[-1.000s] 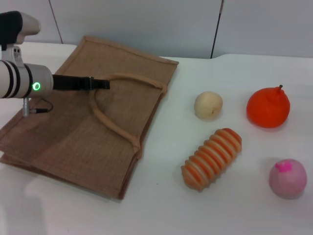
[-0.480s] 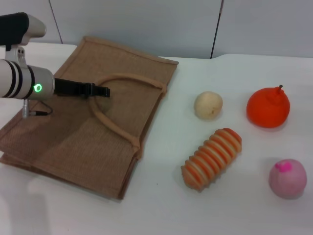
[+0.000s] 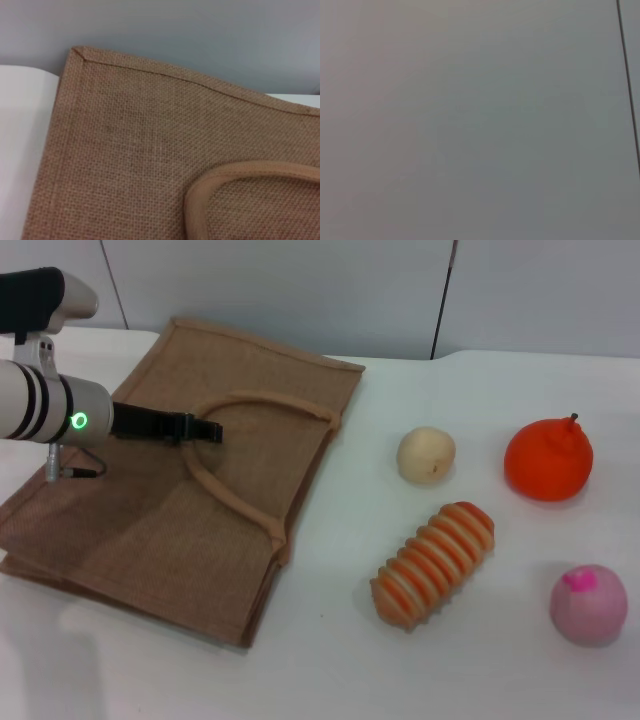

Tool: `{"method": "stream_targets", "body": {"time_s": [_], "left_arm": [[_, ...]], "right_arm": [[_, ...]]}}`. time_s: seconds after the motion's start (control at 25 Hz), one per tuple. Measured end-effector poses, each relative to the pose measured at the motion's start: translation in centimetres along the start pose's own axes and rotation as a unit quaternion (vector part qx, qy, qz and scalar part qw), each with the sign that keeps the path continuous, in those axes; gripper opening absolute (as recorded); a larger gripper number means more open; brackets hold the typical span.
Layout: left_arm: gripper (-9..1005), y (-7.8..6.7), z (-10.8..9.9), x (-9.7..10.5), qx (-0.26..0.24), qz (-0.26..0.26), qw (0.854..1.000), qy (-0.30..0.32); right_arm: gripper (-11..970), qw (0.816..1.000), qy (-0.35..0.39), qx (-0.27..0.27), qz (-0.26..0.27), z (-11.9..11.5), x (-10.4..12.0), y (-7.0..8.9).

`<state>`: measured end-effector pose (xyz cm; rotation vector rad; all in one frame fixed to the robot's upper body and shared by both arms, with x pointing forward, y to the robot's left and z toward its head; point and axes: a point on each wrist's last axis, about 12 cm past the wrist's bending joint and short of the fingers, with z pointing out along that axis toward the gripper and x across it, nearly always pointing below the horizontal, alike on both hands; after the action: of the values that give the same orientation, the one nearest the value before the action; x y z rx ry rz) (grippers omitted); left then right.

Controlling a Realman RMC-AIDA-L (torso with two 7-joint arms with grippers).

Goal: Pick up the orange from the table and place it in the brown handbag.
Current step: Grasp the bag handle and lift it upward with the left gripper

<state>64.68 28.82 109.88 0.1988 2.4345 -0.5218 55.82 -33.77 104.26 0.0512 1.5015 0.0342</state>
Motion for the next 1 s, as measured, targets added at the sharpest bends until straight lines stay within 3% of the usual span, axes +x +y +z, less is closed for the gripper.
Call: {"method": "stream_targets", "body": {"time_s": [0.4, 0.6, 0.8, 1.0], "left_arm": [[610, 0.46, -0.27, 0.04, -0.007, -0.019, 1.0, 0.005], [382, 0.6, -0.4, 0.1, -0.005, -0.024, 1.0, 0.007], [361, 0.76, -0.59, 0.11, -0.004, -0.026, 1.0, 0.01], [200, 0.85, -0.65, 0.17, -0.004, -0.03, 0.999, 0.011]], "right_arm": [[892, 1.0, 0.0, 0.0, 0.0, 0.02, -0.01, 0.01], [892, 1.0, 0.0, 0.0, 0.0, 0.02, -0.01, 0.0], [892, 1.0, -0.001, 0.0, 0.0, 0.04, -0.04, 0.03], [892, 1.0, -0.002, -0.001, 0.001, 0.01, -0.02, 0.08]]}}
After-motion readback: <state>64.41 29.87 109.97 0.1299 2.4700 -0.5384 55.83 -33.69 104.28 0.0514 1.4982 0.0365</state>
